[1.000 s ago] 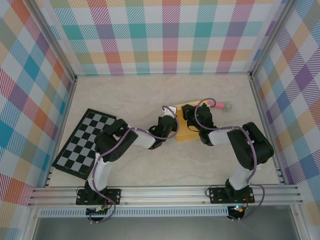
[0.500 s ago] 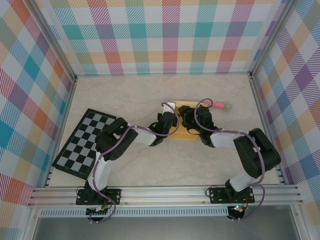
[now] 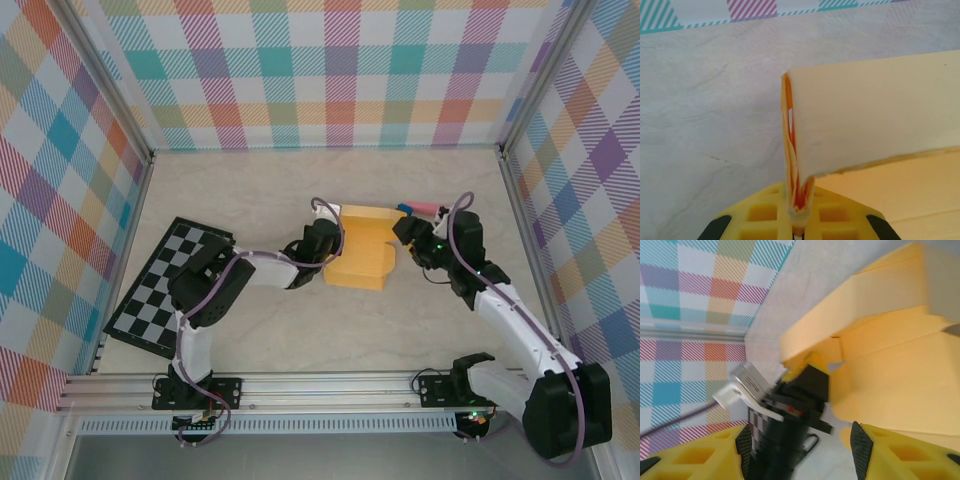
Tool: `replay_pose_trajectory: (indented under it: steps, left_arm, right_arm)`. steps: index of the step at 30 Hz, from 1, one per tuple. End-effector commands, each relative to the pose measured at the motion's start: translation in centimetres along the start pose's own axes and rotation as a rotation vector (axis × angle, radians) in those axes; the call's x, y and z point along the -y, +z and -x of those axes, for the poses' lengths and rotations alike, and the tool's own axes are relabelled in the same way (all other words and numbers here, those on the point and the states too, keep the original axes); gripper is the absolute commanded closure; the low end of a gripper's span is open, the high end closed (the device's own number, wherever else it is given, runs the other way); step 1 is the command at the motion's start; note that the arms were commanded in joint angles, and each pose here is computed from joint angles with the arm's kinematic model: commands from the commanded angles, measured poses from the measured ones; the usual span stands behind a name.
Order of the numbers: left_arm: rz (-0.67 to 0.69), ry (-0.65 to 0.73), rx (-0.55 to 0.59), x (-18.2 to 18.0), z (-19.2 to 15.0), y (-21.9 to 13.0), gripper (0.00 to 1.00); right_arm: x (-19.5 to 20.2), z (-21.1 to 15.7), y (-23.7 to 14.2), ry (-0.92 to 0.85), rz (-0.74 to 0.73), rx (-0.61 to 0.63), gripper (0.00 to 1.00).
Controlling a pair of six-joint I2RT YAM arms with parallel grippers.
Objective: Fold the paper box
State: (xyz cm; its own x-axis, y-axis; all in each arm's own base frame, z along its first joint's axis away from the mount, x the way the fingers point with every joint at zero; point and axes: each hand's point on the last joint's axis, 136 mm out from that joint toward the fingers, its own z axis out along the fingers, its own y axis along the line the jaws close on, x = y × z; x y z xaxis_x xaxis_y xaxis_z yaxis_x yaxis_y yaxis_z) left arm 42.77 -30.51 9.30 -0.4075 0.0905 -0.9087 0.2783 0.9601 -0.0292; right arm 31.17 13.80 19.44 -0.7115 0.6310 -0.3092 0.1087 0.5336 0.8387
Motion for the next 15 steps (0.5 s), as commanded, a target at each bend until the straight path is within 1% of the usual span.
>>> replay_pose_trajectory:
  steps: [1,2,3,4,5,7,11,13,15]
  left_arm:
    - [0.004,-0.017,-0.085,-1.8,0.8,-1.8,1.0]
    - [-0.003,-0.014,-0.103,-2.0,0.8,-2.2,1.0]
    - [-0.014,-0.011,-0.12,-2.3,1.0,-2.7,1.0]
    - [-0.02,-0.006,-0.133,-2.7,1.1,-3.1,1.0]
    - [-0.029,0.0,-0.138,-3.0,1.2,-3.5,1.0]
    - [-0.05,0.008,-0.143,-3.6,0.9,-4.0,1.0]
    - [-0.067,-0.015,-0.134,-4.9,0.8,-4.4,1.0]
    - [-0.094,-0.022,-0.133,-5.0,1.1,-4.6,1.0]
    - [-0.136,-0.014,-0.12,-4.6,1.8,-5.0,1.0]
  right_arm:
    - [0.8,0.7,-1.1,-0.178,-0.021,-0.064,0.4]
    - [0.7,1.3,-1.1,-0.231,-0.01,-0.067,0.37]
    - [0.4,1.8,-1.0,-0.321,0.007,-0.079,0.28]
    - [0.5,2.2,-0.8,-0.402,-0.008,-0.091,0.27]
    - [0.9,2.5,-0.6,-0.467,-0.035,-0.103,0.27]
    - [0.9,3.1,0.0,-0.645,-0.018,-0.121,0.29]
    - [1.7,3.9,1.0,-0.962,0.024,-0.102,0.29]
    - [2.8,3.9,1.5,-1.053,0.001,-0.117,0.3]
    - [2.5,2.9,1.7,-1.142,0.072,-0.136,0.3]
